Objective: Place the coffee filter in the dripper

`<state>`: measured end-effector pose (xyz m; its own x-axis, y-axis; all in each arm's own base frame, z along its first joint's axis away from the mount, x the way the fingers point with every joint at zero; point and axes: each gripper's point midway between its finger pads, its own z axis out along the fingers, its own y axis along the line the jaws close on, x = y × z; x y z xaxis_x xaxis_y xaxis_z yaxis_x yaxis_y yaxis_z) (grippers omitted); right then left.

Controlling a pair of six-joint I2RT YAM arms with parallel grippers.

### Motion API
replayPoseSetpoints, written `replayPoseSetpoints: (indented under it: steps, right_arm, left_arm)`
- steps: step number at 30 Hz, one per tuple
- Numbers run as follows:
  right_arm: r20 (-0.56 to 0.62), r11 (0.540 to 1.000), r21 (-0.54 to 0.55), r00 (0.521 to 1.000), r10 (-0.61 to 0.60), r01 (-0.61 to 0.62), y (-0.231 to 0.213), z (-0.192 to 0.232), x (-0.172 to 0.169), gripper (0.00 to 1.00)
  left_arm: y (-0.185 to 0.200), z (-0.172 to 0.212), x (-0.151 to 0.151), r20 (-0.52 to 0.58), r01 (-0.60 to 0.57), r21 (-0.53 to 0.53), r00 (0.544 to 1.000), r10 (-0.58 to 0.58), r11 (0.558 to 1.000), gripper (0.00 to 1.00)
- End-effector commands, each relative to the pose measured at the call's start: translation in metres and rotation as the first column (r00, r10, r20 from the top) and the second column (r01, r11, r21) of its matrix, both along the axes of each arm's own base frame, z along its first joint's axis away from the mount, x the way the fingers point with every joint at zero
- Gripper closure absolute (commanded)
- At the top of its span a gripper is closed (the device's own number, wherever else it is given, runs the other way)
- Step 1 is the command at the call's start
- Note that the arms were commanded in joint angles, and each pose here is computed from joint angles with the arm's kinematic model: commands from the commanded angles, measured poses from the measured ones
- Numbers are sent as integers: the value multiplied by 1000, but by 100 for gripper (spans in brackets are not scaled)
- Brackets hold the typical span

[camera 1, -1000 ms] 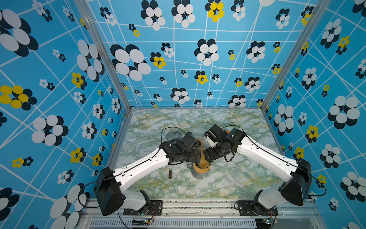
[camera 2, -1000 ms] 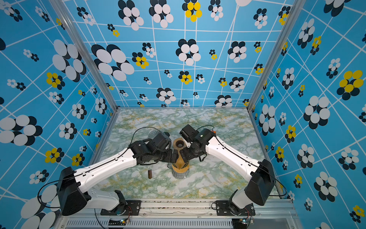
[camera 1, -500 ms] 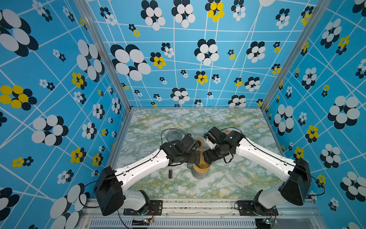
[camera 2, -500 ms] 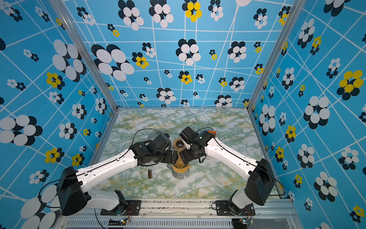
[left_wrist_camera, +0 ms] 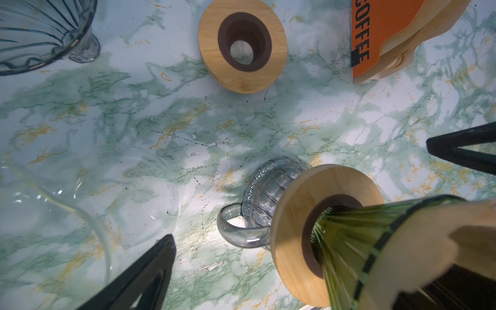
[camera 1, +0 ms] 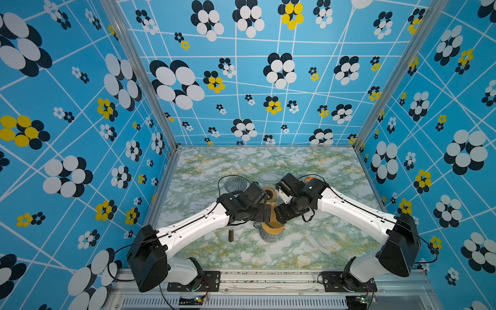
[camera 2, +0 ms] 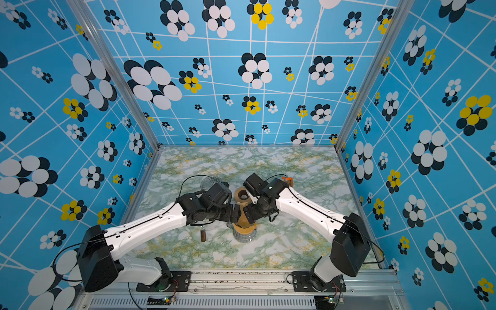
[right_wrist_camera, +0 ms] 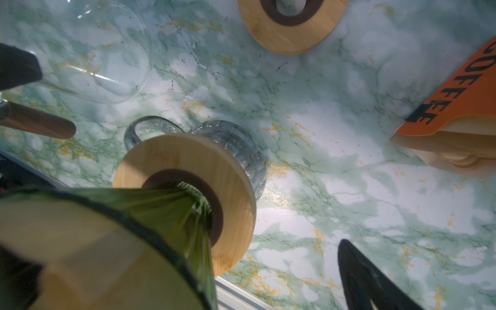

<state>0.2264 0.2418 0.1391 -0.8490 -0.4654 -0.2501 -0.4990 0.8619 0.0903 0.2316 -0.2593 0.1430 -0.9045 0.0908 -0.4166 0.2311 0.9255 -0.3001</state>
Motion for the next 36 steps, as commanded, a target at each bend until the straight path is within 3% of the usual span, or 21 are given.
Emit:
replayPoseSetpoints:
  steps: [1,11,26,36]
  right_arm:
    - [-19,1000,-16,1000,15,-15,2,-7,-3,11]
    - [-21,999,-32,999,34,-34,-2,7,-5,11]
    - [49,996,88,999,17,-22,15,37,4,11]
    - [58,997,82,998,-17,12,17,28,15,11]
  left_arm:
    - [4,-10,-1,-27,-21,5,999,21,1000,1]
    - [6,-16,-1,-50,-37,-16,998,36,999,1]
    - [-4,10,-3,-38,-9,-123,999,4,992,1]
    - [-1,18,2,-23,-3,-153,1000,0,988,1]
